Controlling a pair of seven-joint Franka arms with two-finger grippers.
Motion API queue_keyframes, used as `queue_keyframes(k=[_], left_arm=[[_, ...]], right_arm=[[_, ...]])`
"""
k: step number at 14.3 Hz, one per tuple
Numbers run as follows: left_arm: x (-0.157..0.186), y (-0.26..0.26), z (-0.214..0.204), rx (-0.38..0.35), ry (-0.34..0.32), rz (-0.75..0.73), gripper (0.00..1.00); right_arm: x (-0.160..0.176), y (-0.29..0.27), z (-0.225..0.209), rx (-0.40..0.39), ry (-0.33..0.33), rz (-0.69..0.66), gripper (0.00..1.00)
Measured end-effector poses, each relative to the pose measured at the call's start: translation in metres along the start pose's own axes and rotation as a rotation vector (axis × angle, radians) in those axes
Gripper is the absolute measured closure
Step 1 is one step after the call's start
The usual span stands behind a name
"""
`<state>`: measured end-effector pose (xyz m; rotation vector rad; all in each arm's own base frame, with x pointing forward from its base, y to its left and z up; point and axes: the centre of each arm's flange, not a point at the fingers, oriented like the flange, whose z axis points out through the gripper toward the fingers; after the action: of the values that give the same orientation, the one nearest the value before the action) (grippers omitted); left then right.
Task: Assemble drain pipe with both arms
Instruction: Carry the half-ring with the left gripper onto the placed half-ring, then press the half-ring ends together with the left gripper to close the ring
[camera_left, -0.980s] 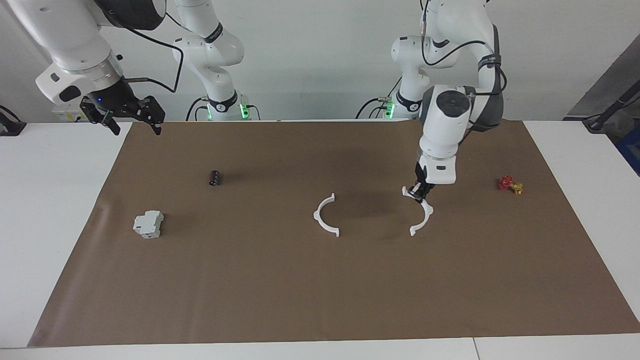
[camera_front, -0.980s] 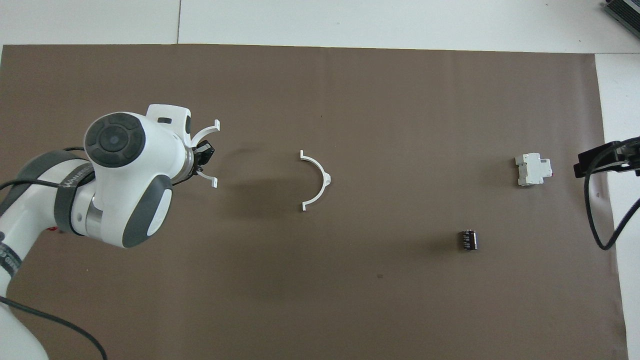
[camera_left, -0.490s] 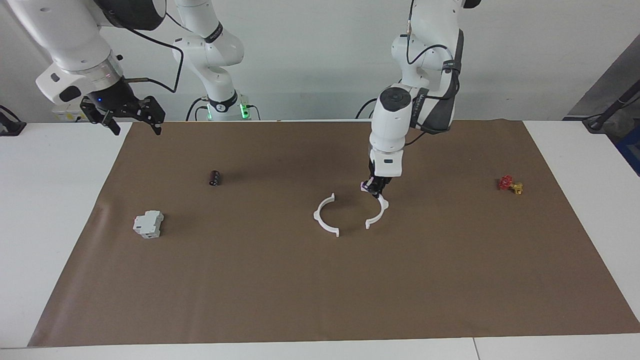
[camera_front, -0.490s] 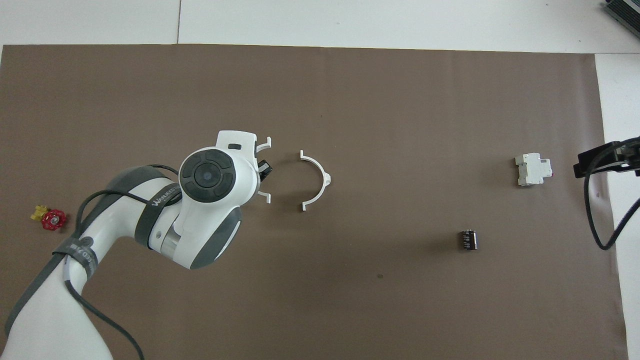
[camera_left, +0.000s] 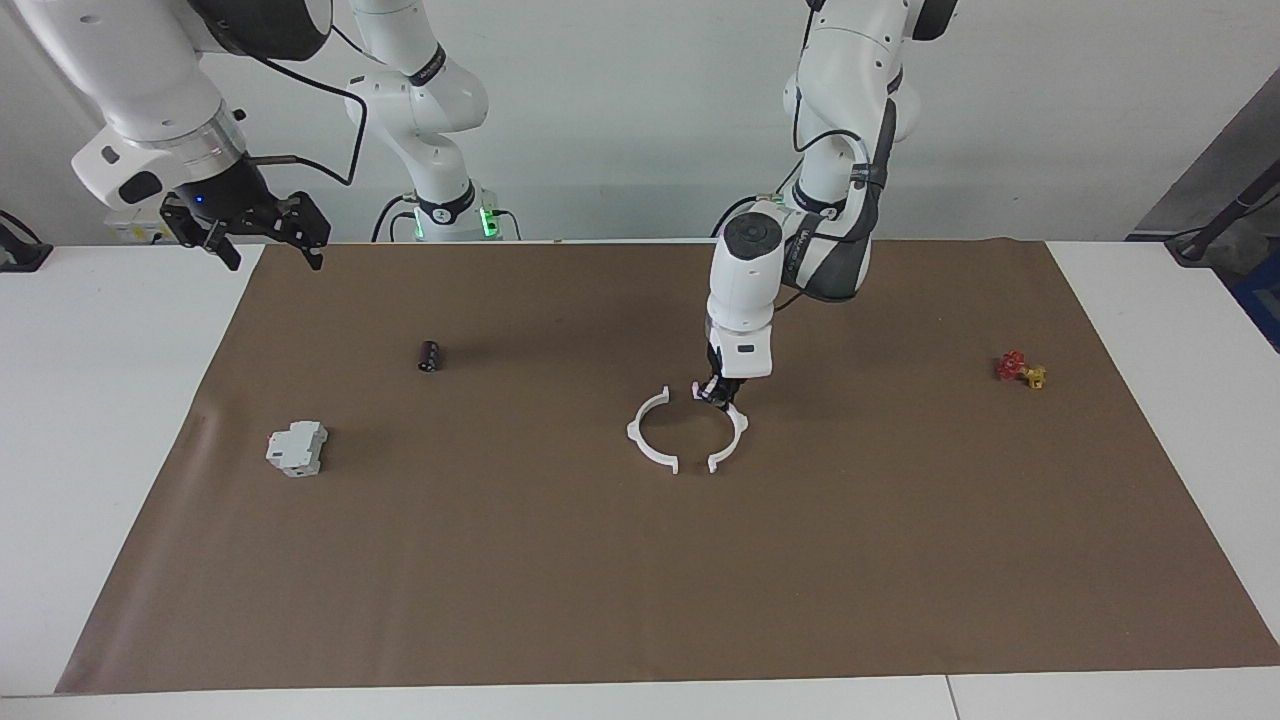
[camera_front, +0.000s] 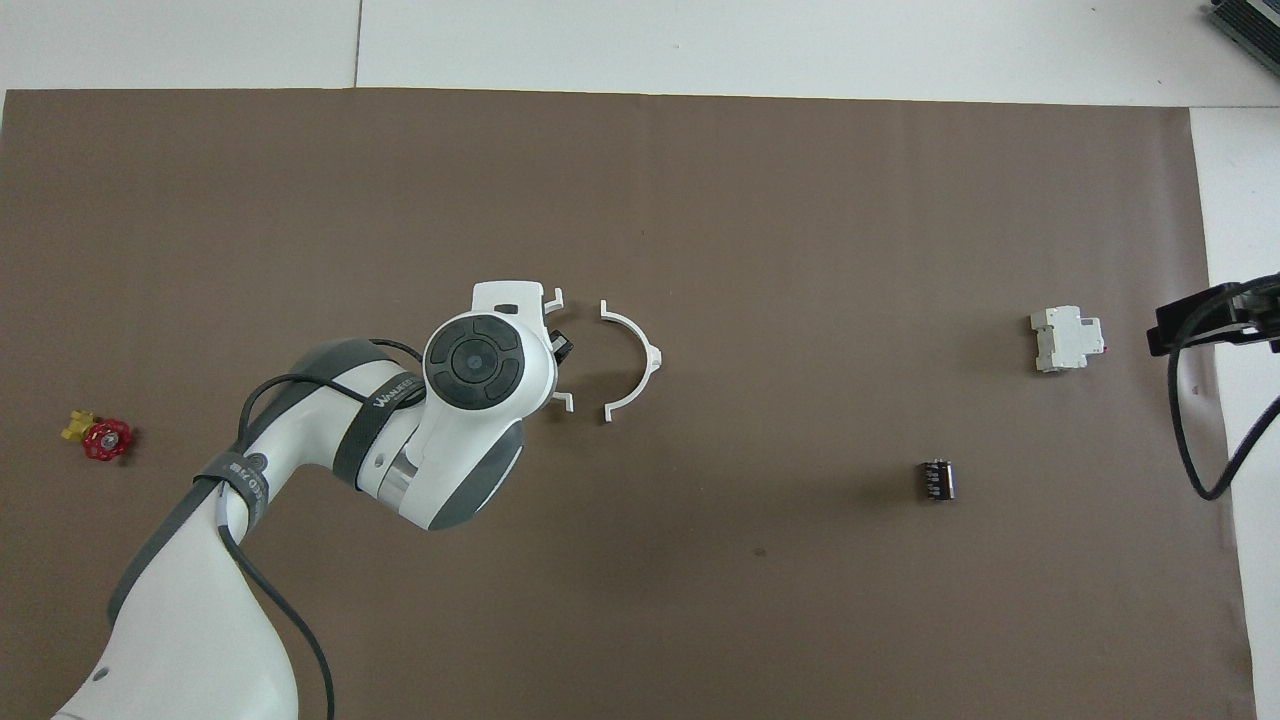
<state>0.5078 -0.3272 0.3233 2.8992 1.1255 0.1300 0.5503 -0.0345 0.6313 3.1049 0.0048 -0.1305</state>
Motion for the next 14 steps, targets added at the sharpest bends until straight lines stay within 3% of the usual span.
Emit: queue_keyframes(k=[6,14], left_arm=[[-0.032,0.009,0.000,-0.008,-0.003,-0.010,0.93],[-0.037,0.012,0.017,-0.020,-0.006,-0.002,0.93]], right_arm=[[0.000,0.000,0.000,0.000,0.000,0.000,0.00],[0.000,0.000,0.000,0.000,0.000,0.000,0.00]])
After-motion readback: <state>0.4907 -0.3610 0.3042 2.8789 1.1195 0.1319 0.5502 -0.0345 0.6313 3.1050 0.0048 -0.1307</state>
